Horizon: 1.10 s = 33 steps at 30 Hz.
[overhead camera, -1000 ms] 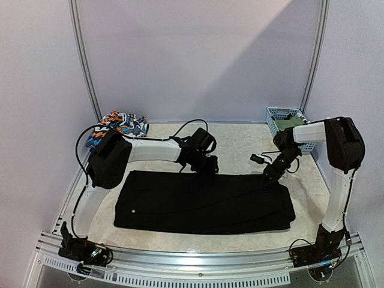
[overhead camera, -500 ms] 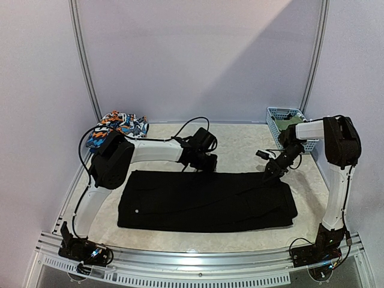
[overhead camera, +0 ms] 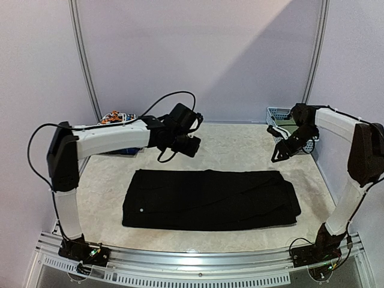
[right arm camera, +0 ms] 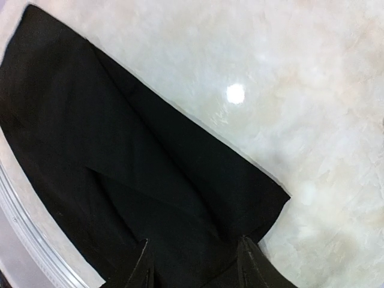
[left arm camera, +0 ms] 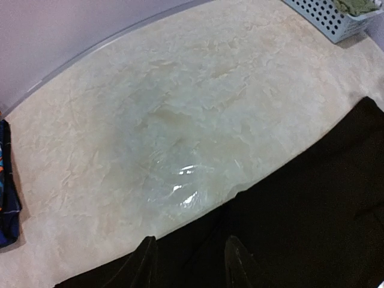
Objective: Fold and stack the mixed laundry pile
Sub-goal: Rotate the rectangle-folded shirt at the center of the board.
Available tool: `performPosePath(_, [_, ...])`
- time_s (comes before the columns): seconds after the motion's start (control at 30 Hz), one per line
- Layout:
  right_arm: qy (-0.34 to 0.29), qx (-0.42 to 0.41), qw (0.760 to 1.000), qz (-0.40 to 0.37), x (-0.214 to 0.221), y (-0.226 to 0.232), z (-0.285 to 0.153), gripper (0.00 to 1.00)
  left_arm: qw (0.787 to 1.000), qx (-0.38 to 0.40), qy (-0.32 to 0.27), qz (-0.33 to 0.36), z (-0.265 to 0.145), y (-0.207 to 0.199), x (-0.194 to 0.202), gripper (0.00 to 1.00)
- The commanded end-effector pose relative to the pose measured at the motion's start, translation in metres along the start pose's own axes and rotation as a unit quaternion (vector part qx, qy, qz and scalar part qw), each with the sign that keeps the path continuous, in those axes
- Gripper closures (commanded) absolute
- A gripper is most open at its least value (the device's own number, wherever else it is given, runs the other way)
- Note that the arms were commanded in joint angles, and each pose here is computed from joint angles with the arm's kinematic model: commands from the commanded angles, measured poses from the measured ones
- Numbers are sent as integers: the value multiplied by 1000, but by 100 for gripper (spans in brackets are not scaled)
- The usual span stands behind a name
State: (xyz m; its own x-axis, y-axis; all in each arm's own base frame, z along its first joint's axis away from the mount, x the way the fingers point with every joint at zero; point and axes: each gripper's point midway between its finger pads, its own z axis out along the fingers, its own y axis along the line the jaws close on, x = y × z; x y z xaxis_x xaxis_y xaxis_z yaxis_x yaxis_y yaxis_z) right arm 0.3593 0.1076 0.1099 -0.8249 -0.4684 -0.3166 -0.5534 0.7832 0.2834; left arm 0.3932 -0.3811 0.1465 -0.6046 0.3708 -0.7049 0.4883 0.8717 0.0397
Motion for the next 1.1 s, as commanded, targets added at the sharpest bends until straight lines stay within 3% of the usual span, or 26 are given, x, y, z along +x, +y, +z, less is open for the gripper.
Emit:
performPosePath(0.0, [-15,-47,997,-62,5,38,-4,58,992,-11,92,90,-25,-4,72,60])
performPosePath(0.13, [34,-111,988,-105,20,71,27,74,982,-13,150,110,-34,-10,126,64])
performPosePath(0.3, [63,-125,987,-82,19,60,54,81,980,-14,177,84,-37,-4,165,73])
performPosePath(0.77, [157,-53,986,-35,30,0,117,84,964,-46,248,83,-24,10,221,75])
performPosePath(0.93, [181,-14,980,-76,3,-10,123,84,960,-71,266,44,-36,24,243,76])
performPosePath(1.07, [177,18,977,-121,-44,-21,130,84,970,-68,234,5,-57,24,235,75])
